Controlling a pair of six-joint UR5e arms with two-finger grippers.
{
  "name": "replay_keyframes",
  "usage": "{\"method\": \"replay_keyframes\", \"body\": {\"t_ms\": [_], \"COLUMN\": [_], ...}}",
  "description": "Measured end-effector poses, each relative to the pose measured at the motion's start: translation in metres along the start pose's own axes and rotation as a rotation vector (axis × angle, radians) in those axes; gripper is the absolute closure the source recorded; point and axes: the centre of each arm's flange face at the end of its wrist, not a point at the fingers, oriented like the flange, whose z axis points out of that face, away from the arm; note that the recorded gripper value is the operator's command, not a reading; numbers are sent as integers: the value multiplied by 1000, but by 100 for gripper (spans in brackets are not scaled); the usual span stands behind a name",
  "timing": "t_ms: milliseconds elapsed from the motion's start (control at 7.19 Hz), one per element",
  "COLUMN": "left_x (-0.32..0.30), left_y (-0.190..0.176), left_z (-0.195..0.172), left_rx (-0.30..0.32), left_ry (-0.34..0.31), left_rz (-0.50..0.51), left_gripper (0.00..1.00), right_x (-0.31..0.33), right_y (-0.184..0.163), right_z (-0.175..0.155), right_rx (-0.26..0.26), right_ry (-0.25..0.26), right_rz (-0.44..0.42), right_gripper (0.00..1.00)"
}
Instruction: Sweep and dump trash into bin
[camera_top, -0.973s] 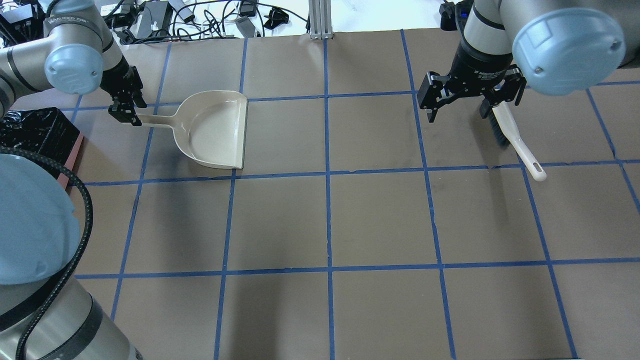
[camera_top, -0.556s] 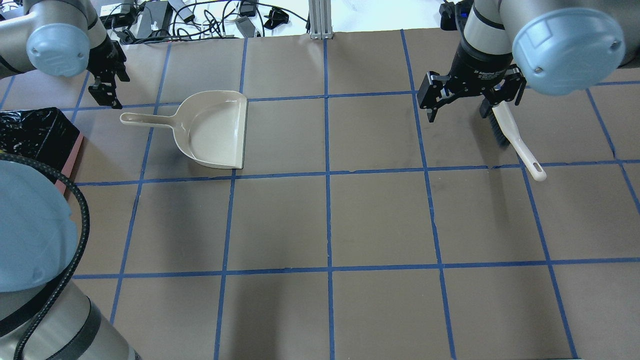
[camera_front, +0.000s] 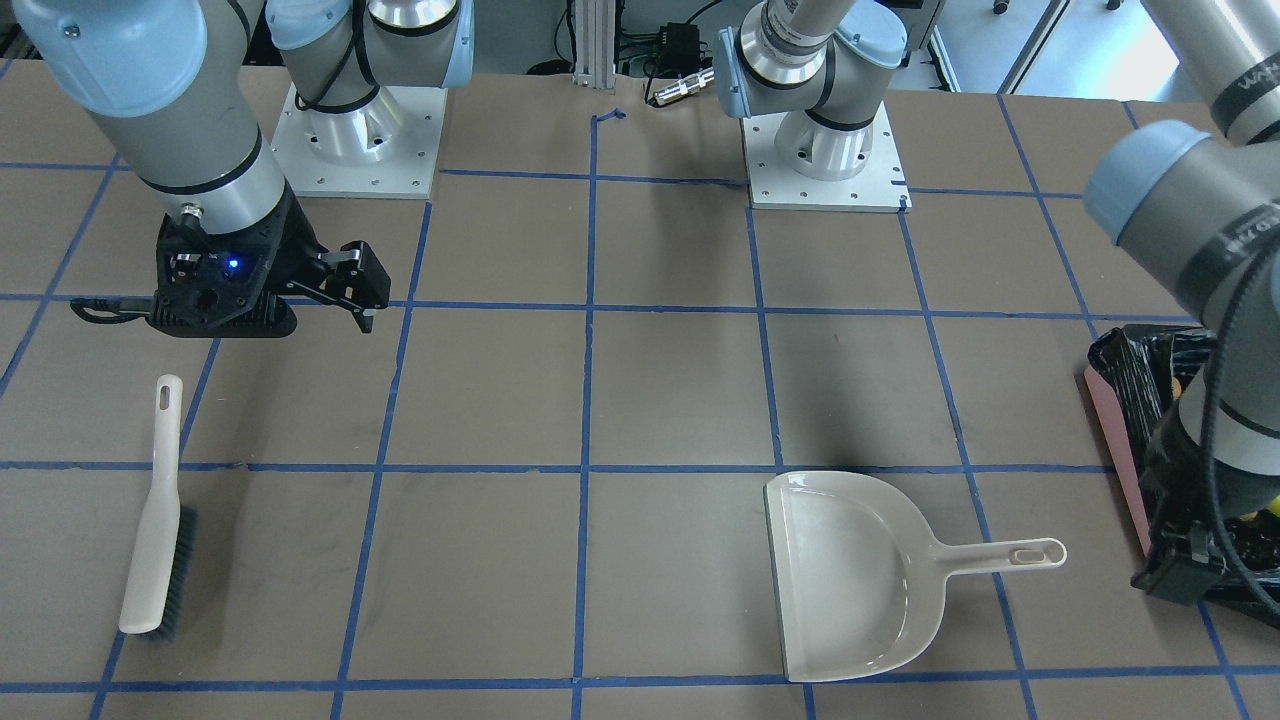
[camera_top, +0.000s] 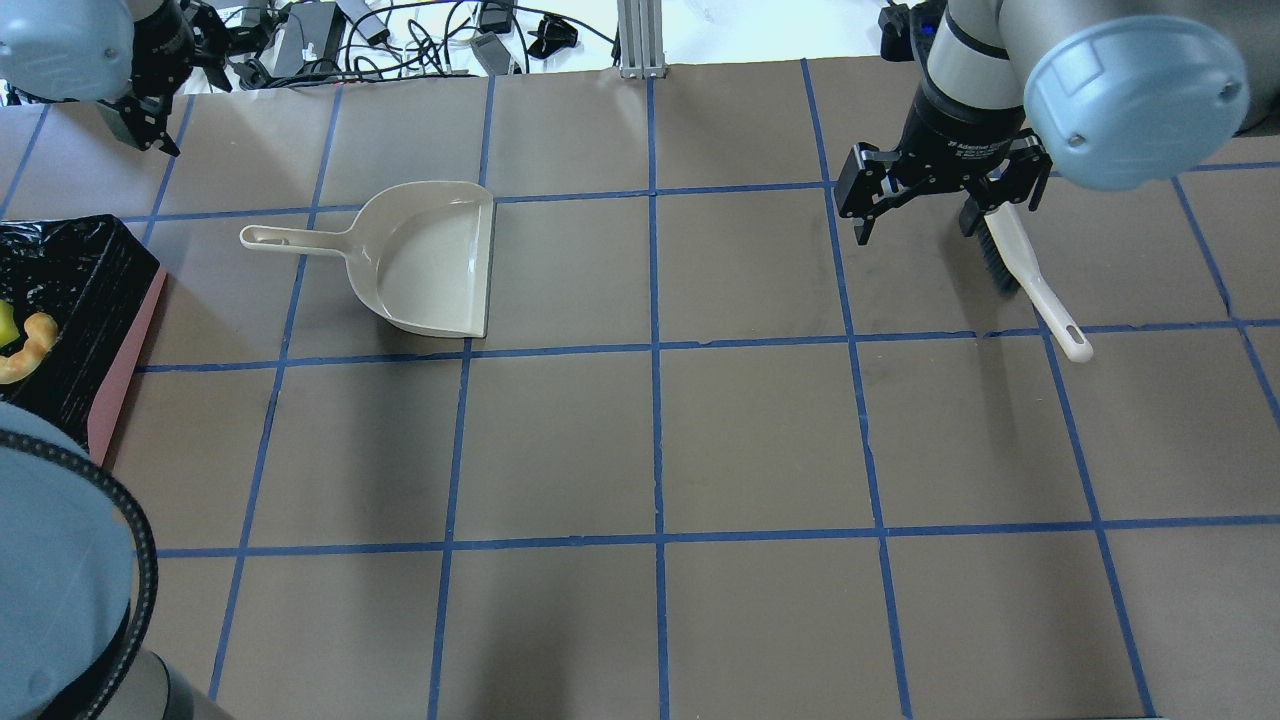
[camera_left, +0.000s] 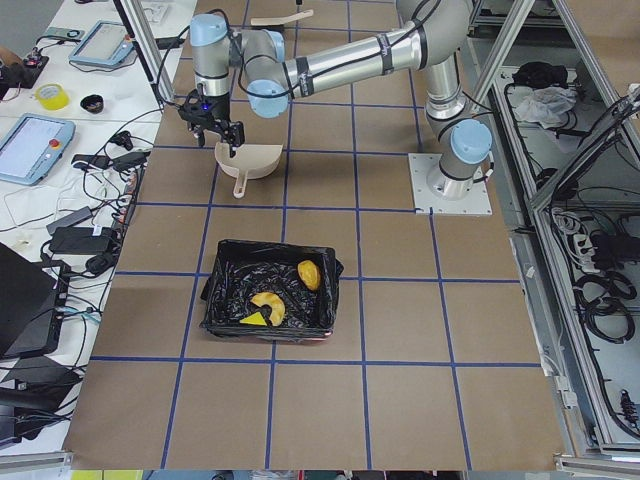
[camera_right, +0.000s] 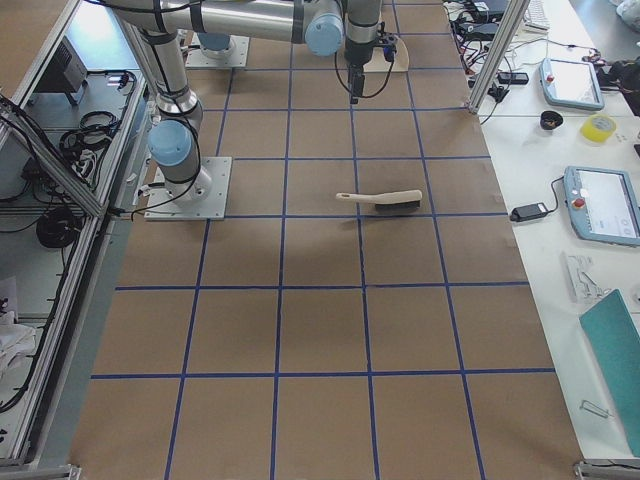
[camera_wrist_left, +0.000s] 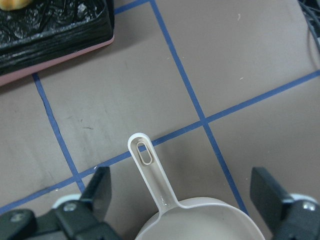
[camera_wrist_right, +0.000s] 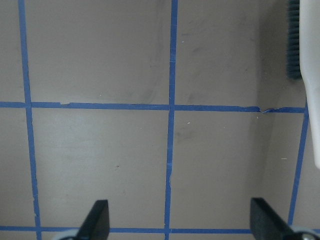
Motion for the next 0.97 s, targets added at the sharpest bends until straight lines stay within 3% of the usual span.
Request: {"method": "replay_keyframes", "body": {"t_ms": [278, 695, 834, 973], "left_x": [-4, -9, -7, -8], "left_y": [19, 76, 101, 122], "left_z": [-52, -120, -131, -132], "left_rx": [37, -3, -15, -64], "left_ry": [48, 165, 177, 177], "left_rz": [164, 541, 676, 777], "left_gripper": [0, 0, 0, 0], "right_x": [0, 1, 1, 1], "right_y": [0, 0, 0, 0], "right_z": [0, 1, 1, 1], "right_rx": [0, -2, -2, -2], "right_ry": [0, 0, 0, 0], "right_rz": [0, 1, 1, 1], "right_gripper": [0, 0, 0, 0]}}
